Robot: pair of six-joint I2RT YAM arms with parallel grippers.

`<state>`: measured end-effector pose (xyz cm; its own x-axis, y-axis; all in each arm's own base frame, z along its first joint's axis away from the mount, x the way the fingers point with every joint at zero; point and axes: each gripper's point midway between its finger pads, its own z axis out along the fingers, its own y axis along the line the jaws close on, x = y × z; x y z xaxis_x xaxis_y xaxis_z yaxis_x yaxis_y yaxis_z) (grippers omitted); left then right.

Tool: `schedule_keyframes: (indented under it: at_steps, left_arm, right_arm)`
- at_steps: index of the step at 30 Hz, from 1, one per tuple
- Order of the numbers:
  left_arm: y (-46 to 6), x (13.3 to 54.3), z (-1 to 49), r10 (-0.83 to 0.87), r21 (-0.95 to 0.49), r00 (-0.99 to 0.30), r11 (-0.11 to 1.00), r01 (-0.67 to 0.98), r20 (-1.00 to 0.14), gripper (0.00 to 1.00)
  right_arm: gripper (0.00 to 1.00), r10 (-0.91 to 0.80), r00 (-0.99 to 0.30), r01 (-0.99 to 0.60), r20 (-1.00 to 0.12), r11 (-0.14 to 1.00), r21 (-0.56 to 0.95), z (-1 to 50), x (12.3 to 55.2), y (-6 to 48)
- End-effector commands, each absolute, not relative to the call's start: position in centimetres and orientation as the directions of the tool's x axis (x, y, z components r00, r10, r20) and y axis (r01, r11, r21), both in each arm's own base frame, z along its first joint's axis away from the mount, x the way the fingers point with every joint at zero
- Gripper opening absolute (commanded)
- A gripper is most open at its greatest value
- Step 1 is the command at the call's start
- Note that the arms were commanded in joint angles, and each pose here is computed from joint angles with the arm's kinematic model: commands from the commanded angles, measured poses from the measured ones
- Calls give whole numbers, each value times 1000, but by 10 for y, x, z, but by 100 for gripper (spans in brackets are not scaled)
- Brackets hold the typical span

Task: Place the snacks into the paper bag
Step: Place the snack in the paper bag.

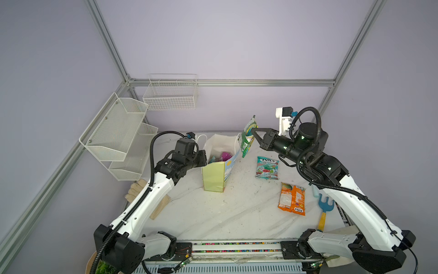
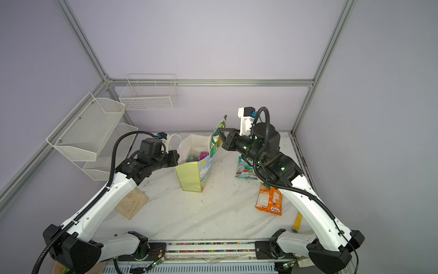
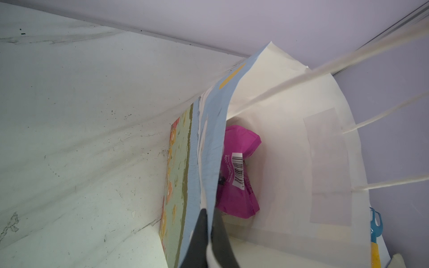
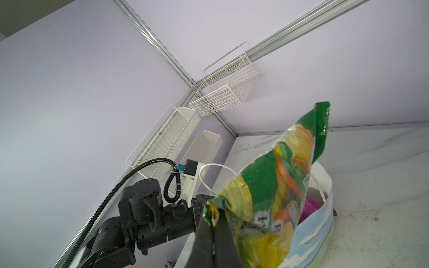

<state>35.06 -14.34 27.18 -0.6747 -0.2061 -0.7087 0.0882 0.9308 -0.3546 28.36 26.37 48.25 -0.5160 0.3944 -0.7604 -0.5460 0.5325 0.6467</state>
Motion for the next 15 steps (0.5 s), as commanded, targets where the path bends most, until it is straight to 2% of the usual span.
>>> schedule_keyframes:
  at_steps: [1,11,15]
  left_arm:
    - [-142,359,290,-231,-370,-601,921,118,-765,0]
    - [-143,359,290,-230,-370,-599,921,120,-767,0]
    - [-143,359,291,-230,-370,-599,921,119,-766,0]
  right_arm:
    - [0,442,-464,-640,-768,432,635,525,271,268]
    - [0,423,-497,-663,-758,378,646,525,270,289]
    - [0,425,-481,-665,-767,392,635,530,269,290]
